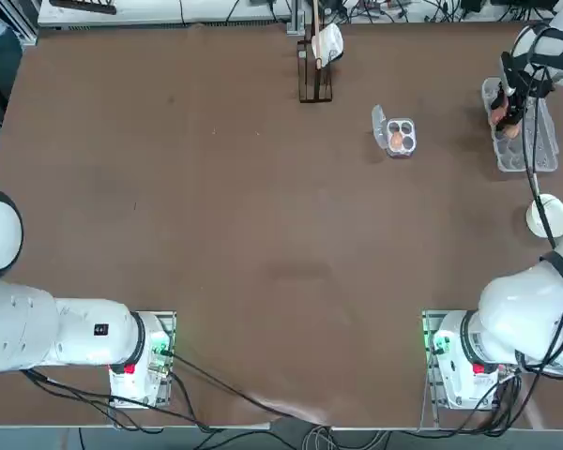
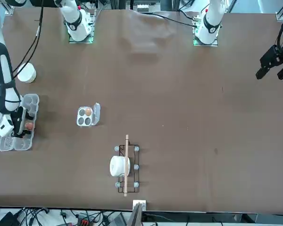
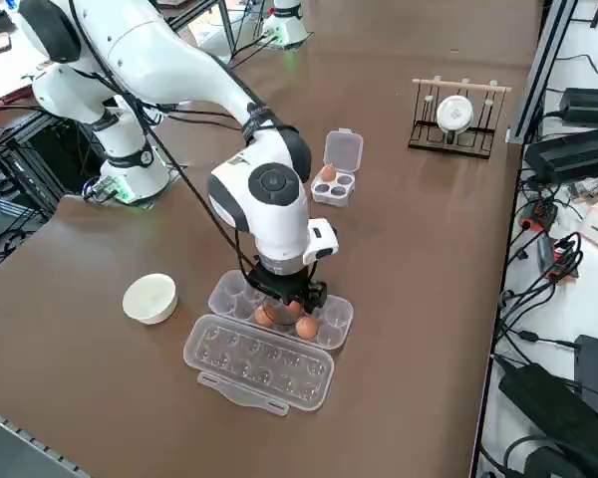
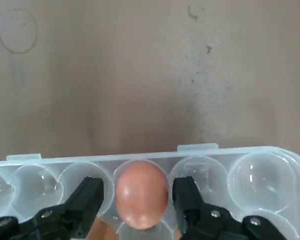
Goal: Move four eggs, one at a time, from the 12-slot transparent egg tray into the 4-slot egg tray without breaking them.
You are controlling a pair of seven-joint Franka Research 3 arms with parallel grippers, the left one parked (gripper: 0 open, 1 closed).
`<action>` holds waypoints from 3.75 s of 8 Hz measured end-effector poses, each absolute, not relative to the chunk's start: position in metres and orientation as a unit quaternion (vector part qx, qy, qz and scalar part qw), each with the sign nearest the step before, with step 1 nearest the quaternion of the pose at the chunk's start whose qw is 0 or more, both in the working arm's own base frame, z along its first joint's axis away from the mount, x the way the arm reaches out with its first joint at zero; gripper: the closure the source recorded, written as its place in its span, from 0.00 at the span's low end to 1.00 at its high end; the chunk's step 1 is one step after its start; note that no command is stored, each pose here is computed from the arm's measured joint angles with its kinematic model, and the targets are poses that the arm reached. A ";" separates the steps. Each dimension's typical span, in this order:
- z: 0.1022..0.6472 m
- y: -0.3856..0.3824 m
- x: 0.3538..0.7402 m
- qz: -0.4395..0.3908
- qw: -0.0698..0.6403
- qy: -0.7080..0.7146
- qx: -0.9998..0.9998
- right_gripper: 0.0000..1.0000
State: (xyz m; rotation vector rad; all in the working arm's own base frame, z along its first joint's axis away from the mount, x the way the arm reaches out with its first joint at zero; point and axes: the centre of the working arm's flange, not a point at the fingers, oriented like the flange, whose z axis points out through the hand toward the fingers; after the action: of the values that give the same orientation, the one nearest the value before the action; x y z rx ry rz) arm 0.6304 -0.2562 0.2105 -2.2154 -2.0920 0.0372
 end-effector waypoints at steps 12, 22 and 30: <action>0.318 -0.232 0.632 0.024 0.064 -0.617 -0.784 0.42; 0.339 0.040 0.634 0.075 0.032 -0.292 -0.953 0.42; 0.270 0.157 0.594 0.028 0.010 -0.138 -0.990 0.42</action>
State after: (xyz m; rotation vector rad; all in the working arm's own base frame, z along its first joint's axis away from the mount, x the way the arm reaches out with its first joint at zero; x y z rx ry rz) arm 0.5939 0.1574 0.2697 -3.0902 -0.4297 0.0869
